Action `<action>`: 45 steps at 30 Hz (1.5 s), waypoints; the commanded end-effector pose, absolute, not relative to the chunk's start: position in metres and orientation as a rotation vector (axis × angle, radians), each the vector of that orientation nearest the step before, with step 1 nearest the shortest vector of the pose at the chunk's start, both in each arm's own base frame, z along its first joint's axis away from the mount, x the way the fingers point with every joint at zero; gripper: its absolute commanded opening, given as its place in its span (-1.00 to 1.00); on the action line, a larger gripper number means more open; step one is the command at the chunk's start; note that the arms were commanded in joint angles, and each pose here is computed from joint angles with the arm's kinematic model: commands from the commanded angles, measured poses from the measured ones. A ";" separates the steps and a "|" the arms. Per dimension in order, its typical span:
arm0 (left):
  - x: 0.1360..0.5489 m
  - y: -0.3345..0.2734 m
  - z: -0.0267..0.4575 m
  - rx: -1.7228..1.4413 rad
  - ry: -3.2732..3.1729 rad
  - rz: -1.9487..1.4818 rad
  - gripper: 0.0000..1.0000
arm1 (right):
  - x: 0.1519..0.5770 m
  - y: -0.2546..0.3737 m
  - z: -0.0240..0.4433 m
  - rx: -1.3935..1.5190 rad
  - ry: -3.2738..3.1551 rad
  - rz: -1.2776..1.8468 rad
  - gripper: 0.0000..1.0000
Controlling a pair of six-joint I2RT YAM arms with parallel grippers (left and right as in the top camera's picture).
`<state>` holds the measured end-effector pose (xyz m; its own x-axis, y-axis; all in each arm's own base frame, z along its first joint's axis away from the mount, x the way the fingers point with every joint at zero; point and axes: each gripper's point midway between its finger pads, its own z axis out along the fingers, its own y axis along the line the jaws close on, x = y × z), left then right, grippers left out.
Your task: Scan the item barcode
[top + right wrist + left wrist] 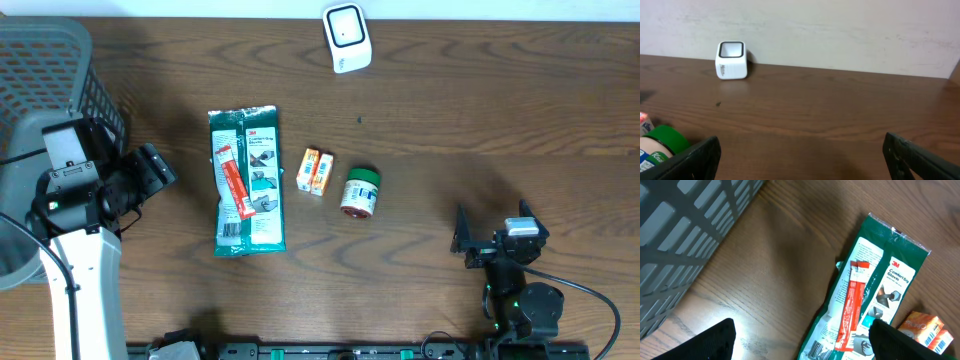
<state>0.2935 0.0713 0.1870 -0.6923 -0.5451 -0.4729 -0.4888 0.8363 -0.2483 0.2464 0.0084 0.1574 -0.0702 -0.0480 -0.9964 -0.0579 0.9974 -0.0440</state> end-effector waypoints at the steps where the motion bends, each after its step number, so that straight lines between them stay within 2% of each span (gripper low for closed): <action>1: 0.296 0.072 0.190 -0.748 2.468 -0.142 0.72 | 0.246 0.007 0.157 -0.084 1.641 -0.007 0.98; 18: 0.296 0.072 0.190 -0.748 2.468 -0.142 0.72 | 0.246 0.010 0.158 -0.086 1.639 0.020 0.99; 23: 0.296 0.072 0.190 -0.748 2.468 -0.142 0.72 | 0.246 0.010 0.158 0.034 1.642 0.133 0.99; 34: 0.296 0.072 0.190 -0.748 2.468 -0.142 0.72 | 0.246 0.010 0.158 0.062 1.645 0.164 0.99; 45: 0.296 0.072 0.190 -0.748 2.468 -0.142 0.72 | 0.225 0.010 0.224 0.100 1.615 0.198 0.99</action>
<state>0.2935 0.0713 0.1869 -0.6926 -0.5452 -0.4723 -0.4890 0.8362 -0.2482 0.2334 0.0105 0.1836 -0.1299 0.1654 -0.9776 -0.0446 0.9840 0.1724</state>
